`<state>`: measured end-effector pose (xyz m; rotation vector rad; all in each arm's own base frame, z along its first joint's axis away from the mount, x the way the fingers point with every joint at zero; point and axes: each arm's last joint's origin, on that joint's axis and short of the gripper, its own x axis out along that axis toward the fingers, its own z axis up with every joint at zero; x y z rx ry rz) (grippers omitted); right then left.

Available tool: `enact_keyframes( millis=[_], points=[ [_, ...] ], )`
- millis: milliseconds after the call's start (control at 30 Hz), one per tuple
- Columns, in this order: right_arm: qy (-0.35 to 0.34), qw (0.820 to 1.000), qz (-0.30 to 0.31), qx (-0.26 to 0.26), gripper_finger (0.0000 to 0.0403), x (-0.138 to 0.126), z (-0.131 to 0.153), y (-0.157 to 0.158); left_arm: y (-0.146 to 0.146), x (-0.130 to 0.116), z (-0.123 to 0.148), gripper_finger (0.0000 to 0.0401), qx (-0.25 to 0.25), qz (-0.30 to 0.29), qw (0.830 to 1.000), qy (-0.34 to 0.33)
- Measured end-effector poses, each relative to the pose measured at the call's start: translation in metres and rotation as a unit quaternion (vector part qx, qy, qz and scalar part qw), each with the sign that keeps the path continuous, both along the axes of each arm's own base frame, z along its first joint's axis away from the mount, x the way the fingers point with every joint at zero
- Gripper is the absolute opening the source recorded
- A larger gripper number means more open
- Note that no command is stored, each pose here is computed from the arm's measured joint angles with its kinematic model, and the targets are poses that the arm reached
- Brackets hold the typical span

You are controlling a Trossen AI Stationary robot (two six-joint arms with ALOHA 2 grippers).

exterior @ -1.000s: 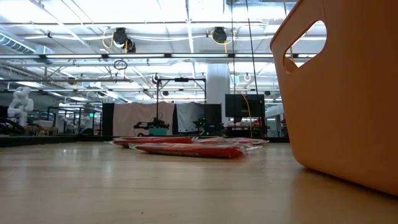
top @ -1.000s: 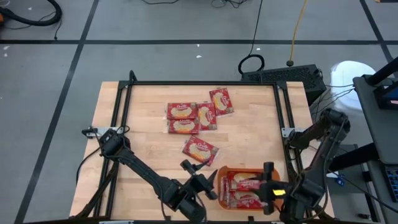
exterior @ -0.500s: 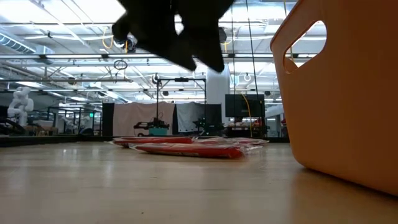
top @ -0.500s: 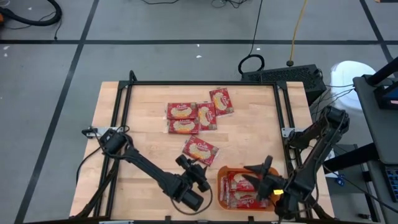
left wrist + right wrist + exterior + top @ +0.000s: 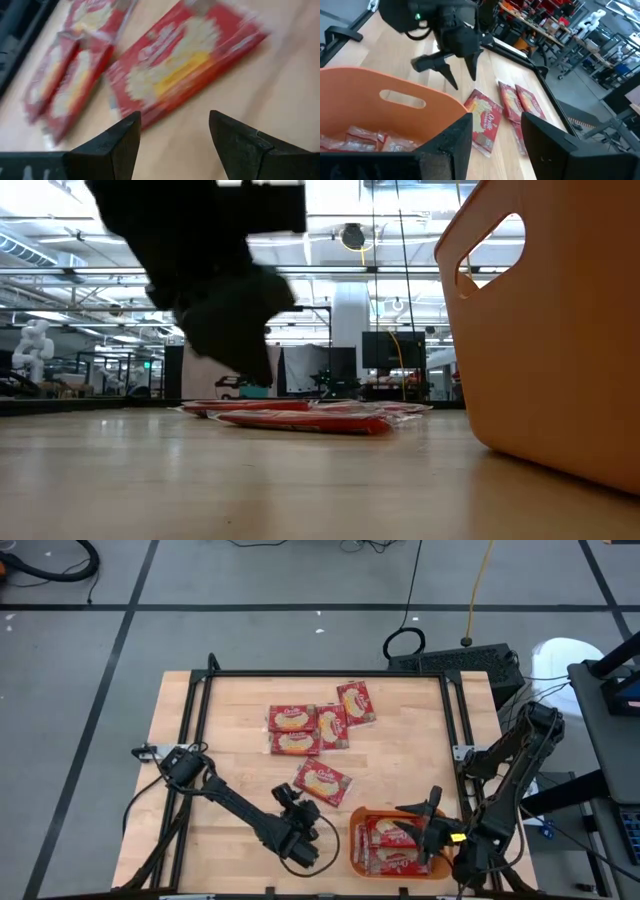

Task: Sort popcorn bags into baskets
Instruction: Put the red popcorn bag into the orange bin

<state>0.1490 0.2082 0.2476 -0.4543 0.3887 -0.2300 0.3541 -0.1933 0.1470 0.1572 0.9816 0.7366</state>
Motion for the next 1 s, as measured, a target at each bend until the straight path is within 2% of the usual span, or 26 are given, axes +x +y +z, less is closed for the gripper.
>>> enact_keyframes(
  millis=[167,367,600,1000],
  points=[
    [-0.009,1.000,0.002,0.015,0.0160,0.001,0.002,0.002,0.014,-0.007,-0.008,0.0239,0.024,0.007,0.998,0.054],
    [0.001,0.999,0.014,0.031,0.0160,0.002,0.002,0.005,0.035,-0.008,-0.023,0.0239,-0.007,0.014,0.992,0.122],
    [0.008,0.999,0.020,0.026,0.0160,0.001,0.001,0.005,0.054,-0.004,-0.030,0.0239,-0.039,0.025,0.989,0.142],
    [0.017,0.999,0.028,0.028,0.0160,0.001,0.001,0.005,0.064,0.007,-0.036,0.0238,-0.045,-0.026,0.987,0.151]
  ],
)
